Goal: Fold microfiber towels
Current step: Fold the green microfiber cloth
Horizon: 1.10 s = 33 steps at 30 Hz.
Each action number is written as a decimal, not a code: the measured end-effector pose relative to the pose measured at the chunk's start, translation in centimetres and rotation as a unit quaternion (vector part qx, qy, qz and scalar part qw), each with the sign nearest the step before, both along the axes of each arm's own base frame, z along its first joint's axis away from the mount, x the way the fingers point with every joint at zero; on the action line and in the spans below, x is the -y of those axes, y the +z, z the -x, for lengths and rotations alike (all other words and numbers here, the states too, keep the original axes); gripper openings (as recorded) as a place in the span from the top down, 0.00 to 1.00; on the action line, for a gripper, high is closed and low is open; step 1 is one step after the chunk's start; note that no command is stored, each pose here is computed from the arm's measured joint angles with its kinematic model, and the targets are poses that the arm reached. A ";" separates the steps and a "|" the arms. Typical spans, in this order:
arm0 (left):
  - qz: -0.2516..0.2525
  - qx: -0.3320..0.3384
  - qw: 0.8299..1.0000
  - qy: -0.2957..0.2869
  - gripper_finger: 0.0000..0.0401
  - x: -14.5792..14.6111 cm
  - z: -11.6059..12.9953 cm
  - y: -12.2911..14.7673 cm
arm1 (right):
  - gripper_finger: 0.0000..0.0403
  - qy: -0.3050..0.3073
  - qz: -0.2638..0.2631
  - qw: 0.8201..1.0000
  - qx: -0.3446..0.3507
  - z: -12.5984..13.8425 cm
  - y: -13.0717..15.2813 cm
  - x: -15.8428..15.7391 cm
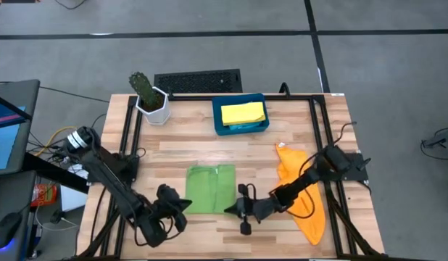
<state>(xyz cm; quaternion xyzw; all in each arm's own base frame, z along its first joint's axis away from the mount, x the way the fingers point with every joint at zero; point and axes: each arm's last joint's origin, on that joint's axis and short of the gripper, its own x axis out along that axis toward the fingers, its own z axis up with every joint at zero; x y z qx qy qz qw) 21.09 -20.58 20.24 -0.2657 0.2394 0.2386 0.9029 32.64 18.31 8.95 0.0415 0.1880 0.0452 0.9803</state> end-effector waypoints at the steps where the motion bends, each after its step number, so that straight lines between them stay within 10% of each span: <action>1: 0.013 -0.003 1.000 0.012 1.00 0.2 0.3 -0.8 | 0.96 -0.003 -0.003 1.000 -0.009 -0.2 -0.8 -0.1; 12: 0.119 -0.115 0.984 0.070 0.95 1.5 0.8 -6.1 | 0.96 -0.008 -0.048 0.998 -0.038 -0.8 -2.6 -0.3; 17: 0.128 -0.079 0.985 0.088 0.93 2.1 1.6 -6.0 | 0.95 0.012 0.000 0.999 0.031 -1.4 1.1 -1.2; 33: 0.134 -0.078 0.979 0.131 0.93 1.7 1.6 -6.8 | 0.94 0.010 -0.019 1.000 -0.010 -5.6 -3.1 0.5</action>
